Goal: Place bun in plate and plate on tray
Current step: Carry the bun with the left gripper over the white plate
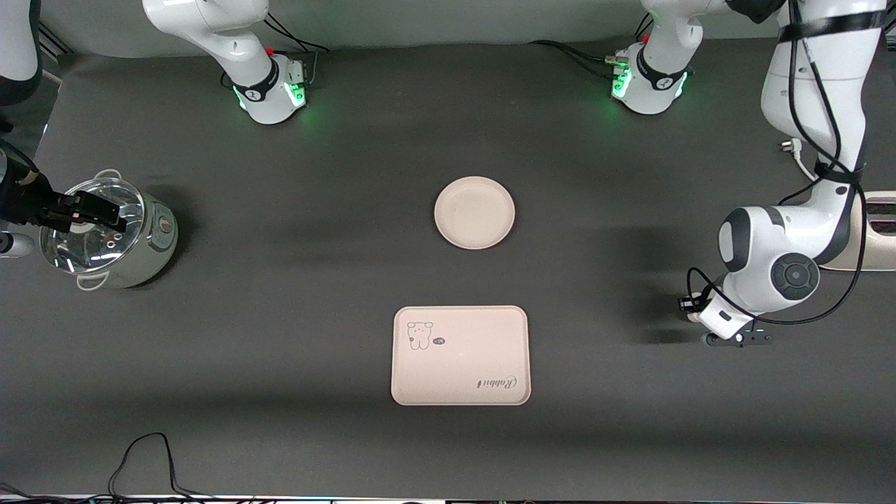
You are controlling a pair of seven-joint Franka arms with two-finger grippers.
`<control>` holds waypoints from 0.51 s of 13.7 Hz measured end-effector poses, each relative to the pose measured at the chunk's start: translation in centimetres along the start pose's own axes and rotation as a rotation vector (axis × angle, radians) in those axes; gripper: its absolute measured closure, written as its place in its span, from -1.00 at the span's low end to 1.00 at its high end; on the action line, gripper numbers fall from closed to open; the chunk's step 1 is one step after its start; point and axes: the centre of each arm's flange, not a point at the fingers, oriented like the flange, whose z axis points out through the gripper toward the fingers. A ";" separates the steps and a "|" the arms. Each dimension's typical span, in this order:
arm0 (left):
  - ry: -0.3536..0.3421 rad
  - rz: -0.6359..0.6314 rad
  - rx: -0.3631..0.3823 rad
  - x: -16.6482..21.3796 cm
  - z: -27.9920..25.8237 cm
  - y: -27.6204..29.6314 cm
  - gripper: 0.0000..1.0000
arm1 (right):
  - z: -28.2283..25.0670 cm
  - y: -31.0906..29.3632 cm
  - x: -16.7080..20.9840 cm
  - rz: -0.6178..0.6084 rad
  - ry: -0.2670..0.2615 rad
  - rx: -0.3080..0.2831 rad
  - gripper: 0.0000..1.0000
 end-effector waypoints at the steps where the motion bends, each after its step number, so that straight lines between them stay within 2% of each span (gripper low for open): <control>1: -0.005 0.027 -0.017 -0.4 -2.9 2.9 0.73 | 0.0 0.0 0.0 0.000 0.000 0.000 -1.00; 4: -0.041 0.073 -0.142 -3.5 -12.4 14.4 0.81 | 0.0 0.0 0.0 0.000 0.000 0.000 -1.00; 7: -0.047 0.102 -0.194 -9.2 -17.9 26.7 0.81 | 0.0 0.1 0.0 0.001 0.000 0.000 -1.00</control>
